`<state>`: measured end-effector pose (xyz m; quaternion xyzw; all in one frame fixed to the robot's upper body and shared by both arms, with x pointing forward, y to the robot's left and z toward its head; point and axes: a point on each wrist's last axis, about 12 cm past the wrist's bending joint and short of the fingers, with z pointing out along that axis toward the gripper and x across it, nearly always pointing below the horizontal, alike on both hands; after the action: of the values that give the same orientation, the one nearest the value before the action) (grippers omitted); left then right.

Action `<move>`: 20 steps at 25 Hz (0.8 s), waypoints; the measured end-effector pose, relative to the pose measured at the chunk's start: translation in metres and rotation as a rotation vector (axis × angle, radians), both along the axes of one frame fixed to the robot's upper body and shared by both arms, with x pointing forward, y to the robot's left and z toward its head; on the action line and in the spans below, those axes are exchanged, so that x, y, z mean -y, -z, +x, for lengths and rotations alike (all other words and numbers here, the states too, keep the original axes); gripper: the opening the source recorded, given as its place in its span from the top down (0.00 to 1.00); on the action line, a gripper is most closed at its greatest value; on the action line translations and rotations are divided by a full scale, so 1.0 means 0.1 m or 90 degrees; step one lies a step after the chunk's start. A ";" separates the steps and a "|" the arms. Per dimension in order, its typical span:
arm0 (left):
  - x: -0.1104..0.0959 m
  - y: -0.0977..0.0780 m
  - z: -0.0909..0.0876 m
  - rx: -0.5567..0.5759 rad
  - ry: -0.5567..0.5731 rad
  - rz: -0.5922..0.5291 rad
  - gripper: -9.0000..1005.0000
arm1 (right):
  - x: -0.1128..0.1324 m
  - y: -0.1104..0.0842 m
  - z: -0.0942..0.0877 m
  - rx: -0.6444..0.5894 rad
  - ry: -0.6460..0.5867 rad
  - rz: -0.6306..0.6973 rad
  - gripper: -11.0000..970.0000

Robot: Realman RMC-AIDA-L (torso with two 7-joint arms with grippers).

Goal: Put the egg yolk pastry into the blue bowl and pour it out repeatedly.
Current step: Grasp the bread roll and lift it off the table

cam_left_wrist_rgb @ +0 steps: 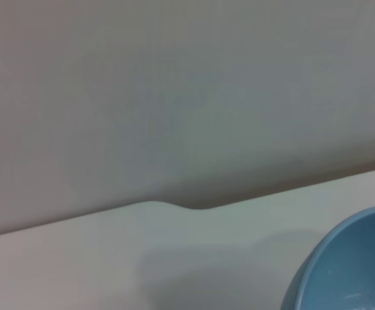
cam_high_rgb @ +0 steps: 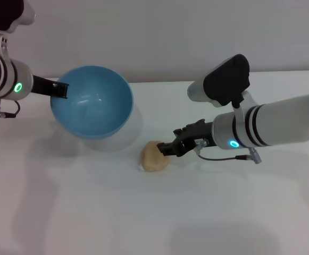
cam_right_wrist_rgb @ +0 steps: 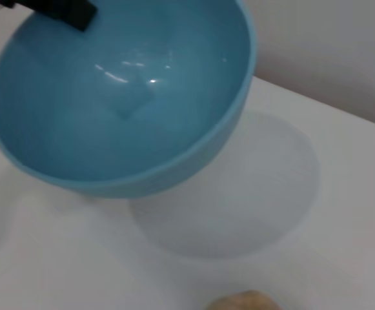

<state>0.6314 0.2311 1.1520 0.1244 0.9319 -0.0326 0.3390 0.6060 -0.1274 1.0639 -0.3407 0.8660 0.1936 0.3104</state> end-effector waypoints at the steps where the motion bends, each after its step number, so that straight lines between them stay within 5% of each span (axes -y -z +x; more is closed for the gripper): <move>1: 0.01 0.00 0.00 0.001 0.002 0.001 0.98 | -0.01 0.03 -0.01 0.010 0.007 -0.002 0.42; 20: 0.08 -0.05 0.04 0.010 0.014 -0.001 0.98 | -0.16 0.28 -0.17 0.008 0.039 0.014 0.42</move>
<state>0.6352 0.2228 1.1573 0.1344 0.9277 -0.0360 0.3464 0.5891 -0.1109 1.0363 -0.3117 0.8719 0.1913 0.3255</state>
